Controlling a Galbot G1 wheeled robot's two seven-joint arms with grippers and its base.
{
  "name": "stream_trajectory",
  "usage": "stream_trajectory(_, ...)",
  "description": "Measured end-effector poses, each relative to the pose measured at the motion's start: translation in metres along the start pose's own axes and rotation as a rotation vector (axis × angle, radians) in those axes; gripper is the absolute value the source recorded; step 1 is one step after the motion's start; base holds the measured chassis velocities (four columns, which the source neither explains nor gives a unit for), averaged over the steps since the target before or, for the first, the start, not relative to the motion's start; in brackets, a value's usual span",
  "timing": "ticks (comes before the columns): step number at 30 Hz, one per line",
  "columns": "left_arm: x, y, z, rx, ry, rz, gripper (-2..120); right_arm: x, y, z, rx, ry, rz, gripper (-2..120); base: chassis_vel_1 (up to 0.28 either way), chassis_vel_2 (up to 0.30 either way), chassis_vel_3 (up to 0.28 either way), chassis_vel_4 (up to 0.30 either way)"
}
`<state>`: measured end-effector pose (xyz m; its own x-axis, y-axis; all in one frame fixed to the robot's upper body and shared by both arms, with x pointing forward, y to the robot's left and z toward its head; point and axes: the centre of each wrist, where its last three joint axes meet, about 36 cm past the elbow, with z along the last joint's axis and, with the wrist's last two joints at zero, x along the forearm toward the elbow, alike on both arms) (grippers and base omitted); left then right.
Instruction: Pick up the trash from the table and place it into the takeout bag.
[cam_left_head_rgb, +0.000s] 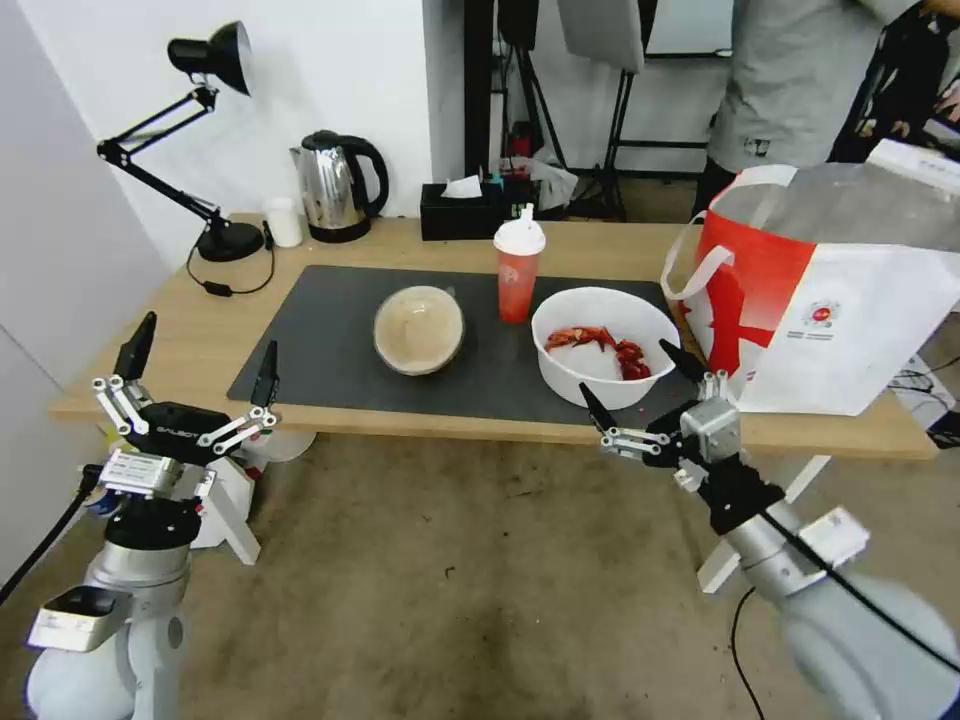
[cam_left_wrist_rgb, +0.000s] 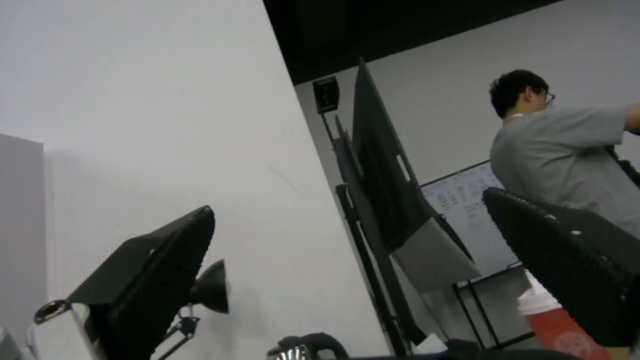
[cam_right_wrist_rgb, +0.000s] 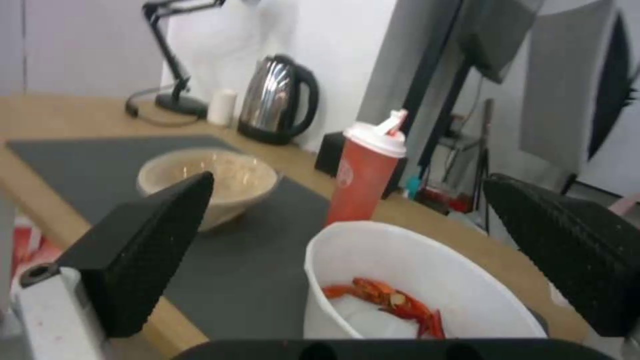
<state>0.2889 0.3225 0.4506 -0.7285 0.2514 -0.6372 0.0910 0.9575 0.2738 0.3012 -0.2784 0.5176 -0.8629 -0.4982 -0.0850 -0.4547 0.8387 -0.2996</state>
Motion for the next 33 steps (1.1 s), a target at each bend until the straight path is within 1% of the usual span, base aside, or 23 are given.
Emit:
stream_trajectory(2, -0.002, -0.003, 0.001, -0.001, 0.001, 0.011, 100, -0.007, -0.014, -0.006, 0.032, 0.023, -0.033, 100, 0.0, 0.0, 0.0, 0.0)
stream_trajectory(4, -0.003, -0.004, 0.001, -0.003, 0.001, 0.014, 100, -0.012, -0.021, -0.009, 0.047, 0.031, -0.045, 100, 0.0, 0.0, 0.0, 0.0)
stream_trajectory(5, -0.003, -0.004, 0.001, -0.003, 0.001, 0.014, 100, -0.012, -0.021, -0.009, 0.047, 0.031, -0.045, 100, 0.0, 0.0, 0.0, 0.0)
stream_trajectory(8, -0.004, -0.004, 0.001, -0.007, 0.003, 0.018, 100, -0.023, -0.035, -0.014, 0.058, 0.042, -0.066, 100, 0.0, 0.0, 0.0, 0.0)
stream_trajectory(9, -0.004, -0.004, 0.001, -0.007, 0.003, 0.018, 100, -0.023, -0.035, -0.014, 0.058, 0.042, -0.066, 100, 0.0, 0.0, 0.0, 0.0)
stream_trajectory(13, -0.003, -0.004, 0.001, -0.01, 0.006, 0.017, 100, -0.035, -0.048, -0.015, 0.075, 0.072, -0.1, 100, 0.0, 0.0, 0.0, 0.0)
stream_trajectory(22, 0.0, 0.001, -0.001, -0.026, 0.012, 0.01, 100, -0.059, -0.053, -0.008, 0.091, 0.152, -0.186, 100, 0.0, 0.0, 0.0, 0.0)
stream_trajectory(24, 0.0, 0.001, -0.001, -0.027, 0.011, 0.009, 100, -0.06, -0.053, -0.008, 0.092, 0.155, -0.189, 100, 0.0, 0.0, 0.0, 0.0)
stream_trajectory(26, 0.0, 0.003, -0.002, -0.033, 0.01, 0.006, 100, -0.065, -0.056, -0.006, 0.097, 0.183, -0.215, 100, 0.0, 0.0, 0.0, 0.0)
stream_trajectory(33, 0.002, 0.007, -0.005, -0.045, 0.012, -0.002, 100, -0.075, -0.066, -0.014, 0.107, 0.224, -0.258, 100, 0.0, 0.0, 0.0, 0.0)
